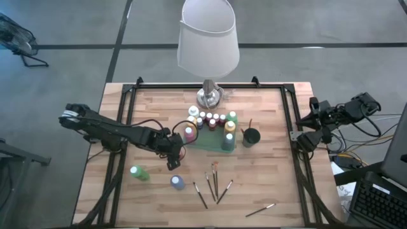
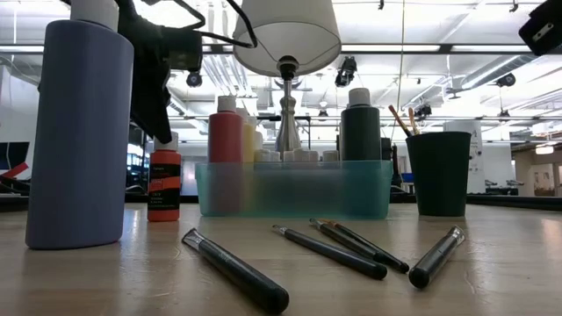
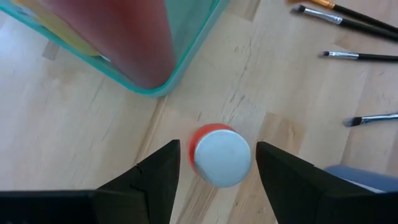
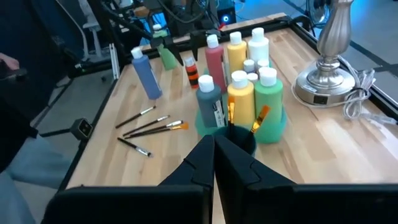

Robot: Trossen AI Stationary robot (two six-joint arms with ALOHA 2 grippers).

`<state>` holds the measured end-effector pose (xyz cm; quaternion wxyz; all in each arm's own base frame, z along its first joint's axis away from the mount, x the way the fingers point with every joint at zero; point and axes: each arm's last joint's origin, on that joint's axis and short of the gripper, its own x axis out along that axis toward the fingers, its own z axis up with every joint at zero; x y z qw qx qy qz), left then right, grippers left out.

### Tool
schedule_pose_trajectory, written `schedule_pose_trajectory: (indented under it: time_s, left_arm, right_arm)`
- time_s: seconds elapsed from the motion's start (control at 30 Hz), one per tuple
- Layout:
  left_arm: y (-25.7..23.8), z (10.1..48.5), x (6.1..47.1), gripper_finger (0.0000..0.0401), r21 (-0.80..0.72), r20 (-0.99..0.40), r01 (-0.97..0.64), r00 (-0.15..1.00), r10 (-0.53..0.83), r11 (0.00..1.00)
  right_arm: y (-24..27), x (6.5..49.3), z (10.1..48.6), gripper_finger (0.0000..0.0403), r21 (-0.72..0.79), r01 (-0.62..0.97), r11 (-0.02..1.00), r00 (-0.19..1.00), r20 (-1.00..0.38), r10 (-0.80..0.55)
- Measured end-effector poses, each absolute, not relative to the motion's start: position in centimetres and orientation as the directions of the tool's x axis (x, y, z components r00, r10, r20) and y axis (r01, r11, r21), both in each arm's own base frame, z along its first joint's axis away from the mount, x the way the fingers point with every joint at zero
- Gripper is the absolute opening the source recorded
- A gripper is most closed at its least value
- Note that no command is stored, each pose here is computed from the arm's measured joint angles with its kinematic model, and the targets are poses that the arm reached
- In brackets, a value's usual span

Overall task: Pick & Place Paint Supplies
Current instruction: Put the orange paint bottle into the green bin

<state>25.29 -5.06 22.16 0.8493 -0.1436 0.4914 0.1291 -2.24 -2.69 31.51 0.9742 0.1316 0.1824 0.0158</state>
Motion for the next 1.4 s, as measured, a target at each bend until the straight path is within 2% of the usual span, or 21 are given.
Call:
schedule_pose_trajectory:
  time_s: [0.53, 0.67, 0.9, 1.4]
  left_arm:
    - [-5.01, 21.57, 25.39, 0.0214, -0.136, -0.857, -0.362, 0.509, 0.073, 0.922]
    - [-5.0, 21.56, 25.37, 0.0193, -0.136, -0.858, -0.363, 0.508, 0.073, 0.922]
    - [-4.96, 21.56, 25.36, 0.0126, -0.134, -0.86, -0.359, 0.506, 0.072, 0.924]
    - [-4.99, 22.09, 25.57, 0.0124, -0.142, -0.856, -0.34, 0.514, 0.058, 0.93]
  right_arm:
    - [-3.17, -3.05, 30.52, 0.0008, 0.223, 0.028, 0.974, 0.912, -0.404, 0.066]
    - [-3.16, -3.03, 30.54, 0.0008, 0.224, 0.028, 0.974, 0.913, -0.403, 0.066]
    - [-3.17, -3.04, 30.54, 0.0008, 0.224, 0.028, 0.974, 0.913, -0.402, 0.067]
    - [-3.17, -3.04, 30.55, 0.0008, 0.225, 0.027, 0.974, 0.914, -0.401, 0.067]
